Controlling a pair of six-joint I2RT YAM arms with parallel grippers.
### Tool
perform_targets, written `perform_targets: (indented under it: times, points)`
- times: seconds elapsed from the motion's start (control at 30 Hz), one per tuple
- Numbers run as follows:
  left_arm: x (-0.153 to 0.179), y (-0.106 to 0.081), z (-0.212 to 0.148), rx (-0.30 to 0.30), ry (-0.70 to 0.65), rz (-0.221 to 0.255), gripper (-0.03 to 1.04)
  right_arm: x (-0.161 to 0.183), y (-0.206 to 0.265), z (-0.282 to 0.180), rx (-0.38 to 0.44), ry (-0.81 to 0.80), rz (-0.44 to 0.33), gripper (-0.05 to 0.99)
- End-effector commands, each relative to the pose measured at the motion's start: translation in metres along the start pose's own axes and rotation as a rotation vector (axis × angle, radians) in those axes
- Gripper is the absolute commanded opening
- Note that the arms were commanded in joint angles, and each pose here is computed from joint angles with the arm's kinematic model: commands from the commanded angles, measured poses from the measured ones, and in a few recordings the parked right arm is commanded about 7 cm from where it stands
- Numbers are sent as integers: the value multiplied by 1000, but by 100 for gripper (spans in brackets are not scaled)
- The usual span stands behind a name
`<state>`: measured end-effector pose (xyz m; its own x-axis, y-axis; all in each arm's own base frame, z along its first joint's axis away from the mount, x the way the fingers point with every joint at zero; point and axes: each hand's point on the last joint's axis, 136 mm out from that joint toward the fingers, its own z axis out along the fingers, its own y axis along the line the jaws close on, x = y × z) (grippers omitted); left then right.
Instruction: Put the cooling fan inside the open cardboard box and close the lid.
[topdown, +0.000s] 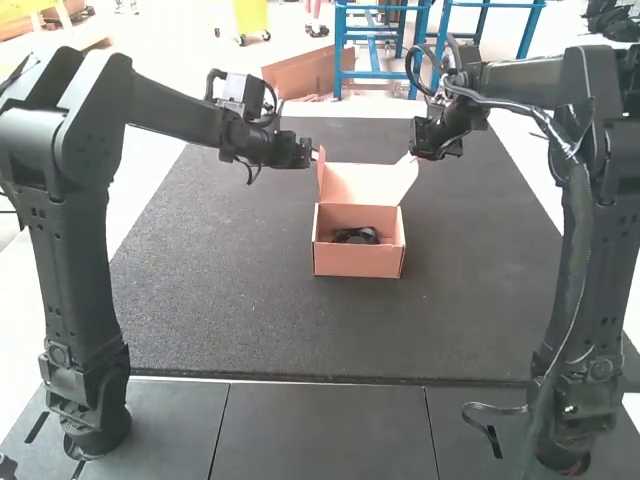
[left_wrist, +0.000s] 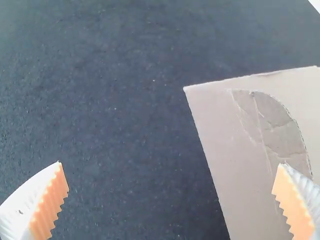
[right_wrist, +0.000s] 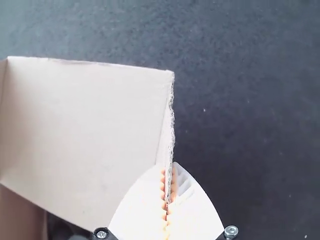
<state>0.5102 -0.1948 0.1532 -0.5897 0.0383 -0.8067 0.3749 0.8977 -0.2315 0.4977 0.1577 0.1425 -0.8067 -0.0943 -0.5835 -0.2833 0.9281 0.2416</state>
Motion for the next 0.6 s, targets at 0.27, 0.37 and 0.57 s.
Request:
perform_targets:
  times: [0.27, 0.37, 0.57]
  points:
    - [-10, -26, -8, 46, 7, 22, 97, 3, 40, -33, -14, -80, -81, 1]
    - [-11, -26, -12, 42, 10, 22, 97, 9, 44, -36, -16, -79, -88, 1]
    - [-12, -29, -22, 43, 16, 24, 97, 21, 50, -45, -9, -103, -101, 1]
